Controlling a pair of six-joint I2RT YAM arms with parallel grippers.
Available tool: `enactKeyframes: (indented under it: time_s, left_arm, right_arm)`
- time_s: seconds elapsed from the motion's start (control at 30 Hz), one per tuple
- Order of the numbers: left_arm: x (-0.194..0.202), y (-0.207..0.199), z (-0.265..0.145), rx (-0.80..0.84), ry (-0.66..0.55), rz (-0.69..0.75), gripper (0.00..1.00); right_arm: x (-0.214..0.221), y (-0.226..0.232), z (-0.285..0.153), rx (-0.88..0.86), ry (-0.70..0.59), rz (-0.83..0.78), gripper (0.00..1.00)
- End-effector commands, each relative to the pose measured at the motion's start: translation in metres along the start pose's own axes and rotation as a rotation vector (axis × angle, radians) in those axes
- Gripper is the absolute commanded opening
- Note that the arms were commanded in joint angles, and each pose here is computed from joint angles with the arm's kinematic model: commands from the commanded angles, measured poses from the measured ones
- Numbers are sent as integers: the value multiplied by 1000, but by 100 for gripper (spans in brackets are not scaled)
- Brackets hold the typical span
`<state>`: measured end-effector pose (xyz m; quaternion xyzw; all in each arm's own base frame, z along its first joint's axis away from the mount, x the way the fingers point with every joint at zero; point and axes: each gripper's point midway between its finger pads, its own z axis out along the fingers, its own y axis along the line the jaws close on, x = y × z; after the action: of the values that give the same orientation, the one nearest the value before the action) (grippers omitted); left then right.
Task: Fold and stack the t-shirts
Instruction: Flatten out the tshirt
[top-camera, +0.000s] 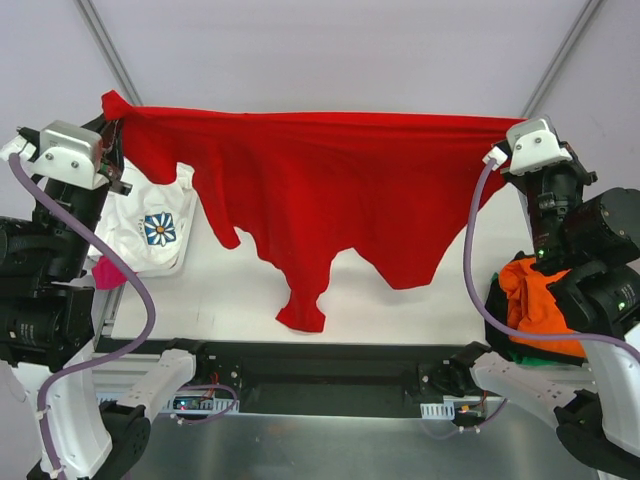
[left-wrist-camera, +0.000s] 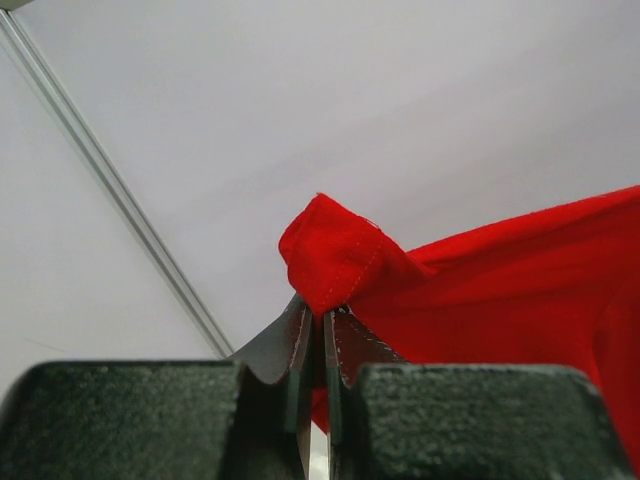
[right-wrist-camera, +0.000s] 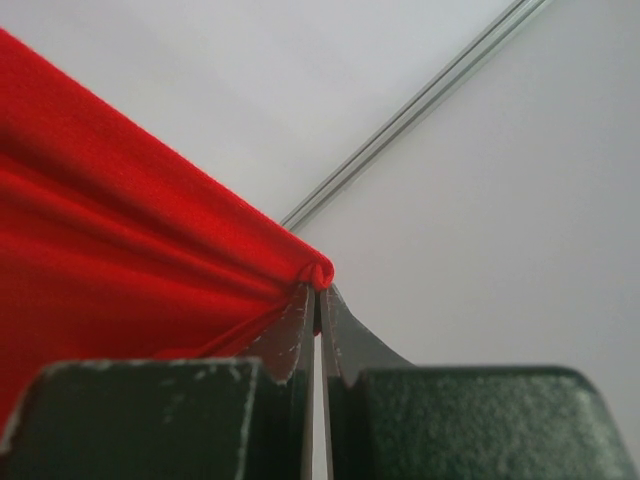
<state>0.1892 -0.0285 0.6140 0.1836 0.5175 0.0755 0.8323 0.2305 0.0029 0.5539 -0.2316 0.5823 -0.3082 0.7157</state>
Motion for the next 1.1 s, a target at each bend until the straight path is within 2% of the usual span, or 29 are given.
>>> enactKeyframes:
  time_s: [0.0, 0.5, 0.8, 1.07]
  left_arm:
    - [-23, 41, -6, -212, -53, -23, 0]
    - [-61, 16, 15, -51, -158, -263, 0]
    - [-53, 8, 10, -21, -141, -260, 0]
    - [-3, 0, 16, -32, -27, -192, 0]
  right_arm:
    - [33, -44, -24, 171, 188, 19, 1]
    - [24, -28, -13, 89, 174, 81, 1]
    - [28, -31, -19, 98, 180, 80, 1]
    - [39, -12, -12, 71, 219, 31, 1]
